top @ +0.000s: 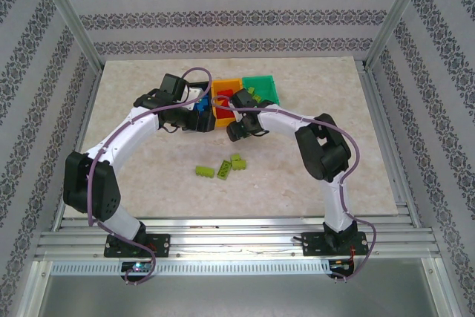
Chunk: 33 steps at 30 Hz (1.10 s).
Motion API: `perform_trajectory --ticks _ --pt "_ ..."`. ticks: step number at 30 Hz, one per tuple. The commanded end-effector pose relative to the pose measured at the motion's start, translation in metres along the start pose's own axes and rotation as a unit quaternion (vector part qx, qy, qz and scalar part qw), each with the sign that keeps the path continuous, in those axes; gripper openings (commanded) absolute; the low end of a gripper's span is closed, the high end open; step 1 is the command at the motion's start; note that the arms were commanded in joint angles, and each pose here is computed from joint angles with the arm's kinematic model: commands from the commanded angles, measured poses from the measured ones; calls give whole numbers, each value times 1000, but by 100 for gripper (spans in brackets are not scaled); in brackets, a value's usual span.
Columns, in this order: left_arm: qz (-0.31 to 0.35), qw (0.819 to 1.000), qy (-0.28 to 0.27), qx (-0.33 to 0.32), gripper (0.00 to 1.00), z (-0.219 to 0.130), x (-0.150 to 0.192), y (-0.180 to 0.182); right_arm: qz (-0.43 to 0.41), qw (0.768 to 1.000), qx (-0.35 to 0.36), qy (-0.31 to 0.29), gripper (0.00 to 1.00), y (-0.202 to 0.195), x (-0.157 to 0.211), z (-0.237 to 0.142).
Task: Sort the legos into containers by color
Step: Pick up the lego from the center of the table.
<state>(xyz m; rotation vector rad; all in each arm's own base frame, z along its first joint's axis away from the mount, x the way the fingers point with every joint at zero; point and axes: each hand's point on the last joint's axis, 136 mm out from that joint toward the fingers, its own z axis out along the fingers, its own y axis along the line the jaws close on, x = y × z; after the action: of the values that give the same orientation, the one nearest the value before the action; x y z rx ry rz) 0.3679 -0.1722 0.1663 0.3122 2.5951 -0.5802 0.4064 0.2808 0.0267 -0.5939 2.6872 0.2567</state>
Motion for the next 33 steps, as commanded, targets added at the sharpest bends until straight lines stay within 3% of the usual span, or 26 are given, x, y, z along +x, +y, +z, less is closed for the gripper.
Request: perform_trajectory --ticks 1,14,27,33 --pt "-3 1000 5 0 86 -6 -3 2 -1 1000 10 3 61 2 -2 6" --pt "-2 1000 2 4 86 -8 -4 0 0 1000 12 1 54 4 2 9" --pt "-3 1000 2 7 86 -7 -4 -1 -17 1000 16 7 31 8 12 5" --pt "-4 1000 2 7 86 -7 -4 -1 -14 1000 11 -10 28 10 10 -16"
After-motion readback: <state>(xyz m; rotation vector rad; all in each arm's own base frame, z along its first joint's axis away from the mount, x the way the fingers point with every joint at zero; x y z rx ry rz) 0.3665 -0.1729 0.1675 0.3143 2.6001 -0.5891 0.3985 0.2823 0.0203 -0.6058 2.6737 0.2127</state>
